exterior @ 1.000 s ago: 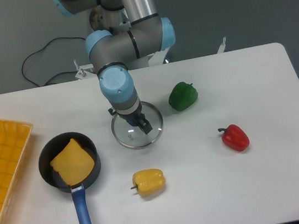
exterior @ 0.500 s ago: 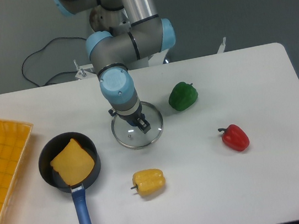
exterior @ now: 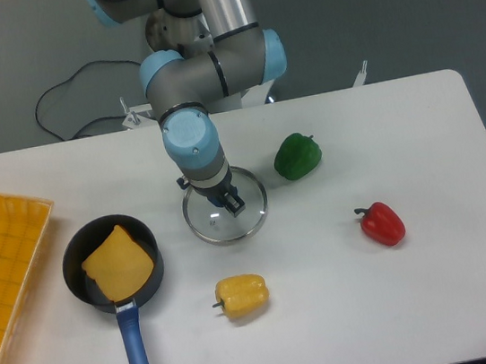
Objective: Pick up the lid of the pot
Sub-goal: 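Lift the glass lid up by its knob off the table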
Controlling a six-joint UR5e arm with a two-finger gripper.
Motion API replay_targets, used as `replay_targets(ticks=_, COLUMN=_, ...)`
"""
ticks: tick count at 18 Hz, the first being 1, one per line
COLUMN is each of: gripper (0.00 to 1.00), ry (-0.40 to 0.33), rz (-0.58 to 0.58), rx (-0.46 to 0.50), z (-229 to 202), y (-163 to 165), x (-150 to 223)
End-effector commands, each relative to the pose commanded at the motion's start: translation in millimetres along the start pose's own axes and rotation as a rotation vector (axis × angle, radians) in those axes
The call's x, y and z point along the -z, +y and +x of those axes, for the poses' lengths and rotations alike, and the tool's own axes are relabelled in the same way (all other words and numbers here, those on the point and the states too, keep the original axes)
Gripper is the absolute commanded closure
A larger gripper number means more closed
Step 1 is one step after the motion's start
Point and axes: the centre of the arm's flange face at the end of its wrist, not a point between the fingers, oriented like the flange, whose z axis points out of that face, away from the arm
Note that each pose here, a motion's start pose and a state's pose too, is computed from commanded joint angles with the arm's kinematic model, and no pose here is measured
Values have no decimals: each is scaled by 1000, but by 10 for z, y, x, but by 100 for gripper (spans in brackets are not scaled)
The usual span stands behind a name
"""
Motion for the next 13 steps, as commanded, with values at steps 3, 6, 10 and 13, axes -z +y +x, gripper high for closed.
replay_targets(ticks=3, gripper=51, ry=5, rz=4, rx=3, z=-77, y=4, x=184)
replay_targets(ticks=6, gripper=51, ry=12, rz=21, rx=10, z=-172, y=-11, x=481)
replay_targets(ticks=10, gripper=51, ry=-14, rz=35, rx=10, z=-299, y=-2, x=794)
replay_targets(ticks=13, gripper=51, ry=-51, rz=75, rx=28, z=-430, y=47, x=1151)
